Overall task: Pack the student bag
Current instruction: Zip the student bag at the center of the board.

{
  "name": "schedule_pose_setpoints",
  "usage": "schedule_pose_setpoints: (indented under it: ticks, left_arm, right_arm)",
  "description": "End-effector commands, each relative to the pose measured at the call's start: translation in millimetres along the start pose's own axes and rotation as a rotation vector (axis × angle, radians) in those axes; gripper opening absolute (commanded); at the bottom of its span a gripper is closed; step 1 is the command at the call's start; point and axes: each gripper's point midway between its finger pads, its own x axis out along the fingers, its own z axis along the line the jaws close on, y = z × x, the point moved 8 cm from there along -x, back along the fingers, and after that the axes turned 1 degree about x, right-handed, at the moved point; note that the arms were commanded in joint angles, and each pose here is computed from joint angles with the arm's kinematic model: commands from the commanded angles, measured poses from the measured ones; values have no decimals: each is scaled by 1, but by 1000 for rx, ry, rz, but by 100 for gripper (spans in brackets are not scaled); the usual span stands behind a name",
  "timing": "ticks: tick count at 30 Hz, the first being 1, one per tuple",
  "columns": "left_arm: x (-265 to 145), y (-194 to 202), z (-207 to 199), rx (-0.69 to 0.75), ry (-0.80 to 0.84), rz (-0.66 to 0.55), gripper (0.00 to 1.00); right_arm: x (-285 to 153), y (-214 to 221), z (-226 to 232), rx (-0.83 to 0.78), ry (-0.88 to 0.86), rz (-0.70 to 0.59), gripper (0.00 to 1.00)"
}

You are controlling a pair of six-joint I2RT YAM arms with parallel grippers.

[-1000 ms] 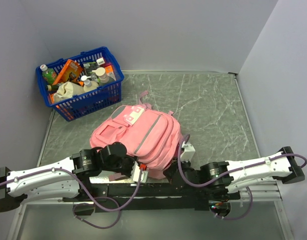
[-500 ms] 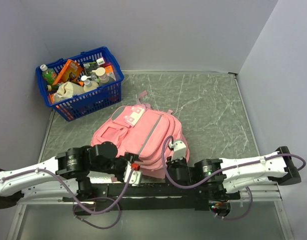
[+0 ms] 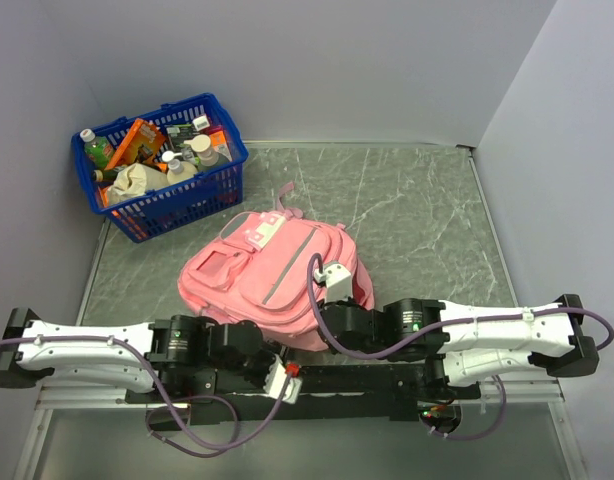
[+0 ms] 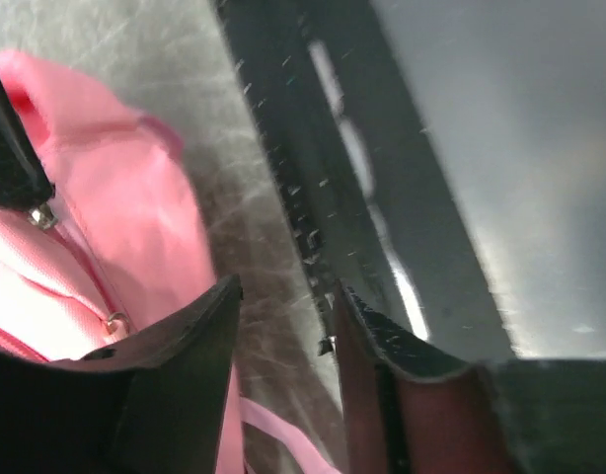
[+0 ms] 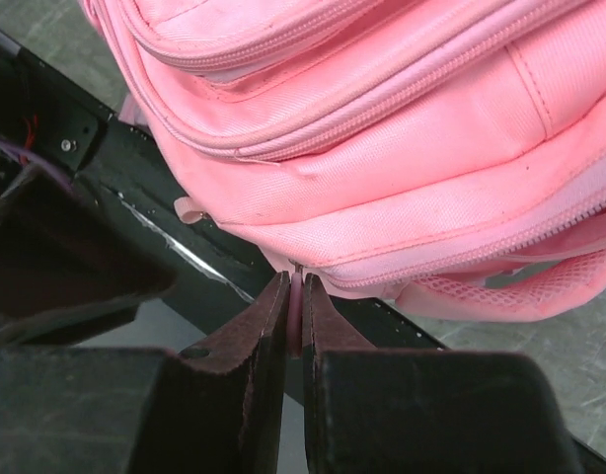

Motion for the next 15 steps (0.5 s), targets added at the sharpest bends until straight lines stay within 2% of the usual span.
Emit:
schedule_pose_setpoints:
  ticks: [1,3,4,7,10,15]
  left_arm:
    - [11,3,20,-37,-236,4,54]
    - [10,7,32,-68,-347,18,62]
    - [8,12,41,-112,-390,29,72]
    - [6,26,54,-170,-455,72,80]
    - [8,34,69,-197,-522,100,81]
    - [9,32,70,-198,-505,80,75]
  right_arm:
    - [-21,-37,22,112,-153,-141,0]
    - [-17,-25,19,129,-172,-112,0]
    - [-17,-23,19,137,-181,-108,0]
    - [-14,-16,22,153,-218,-96,0]
    - [-13,-13,28,141,-235,-79,0]
    - [-12,-9,33,137,-245,-69,0]
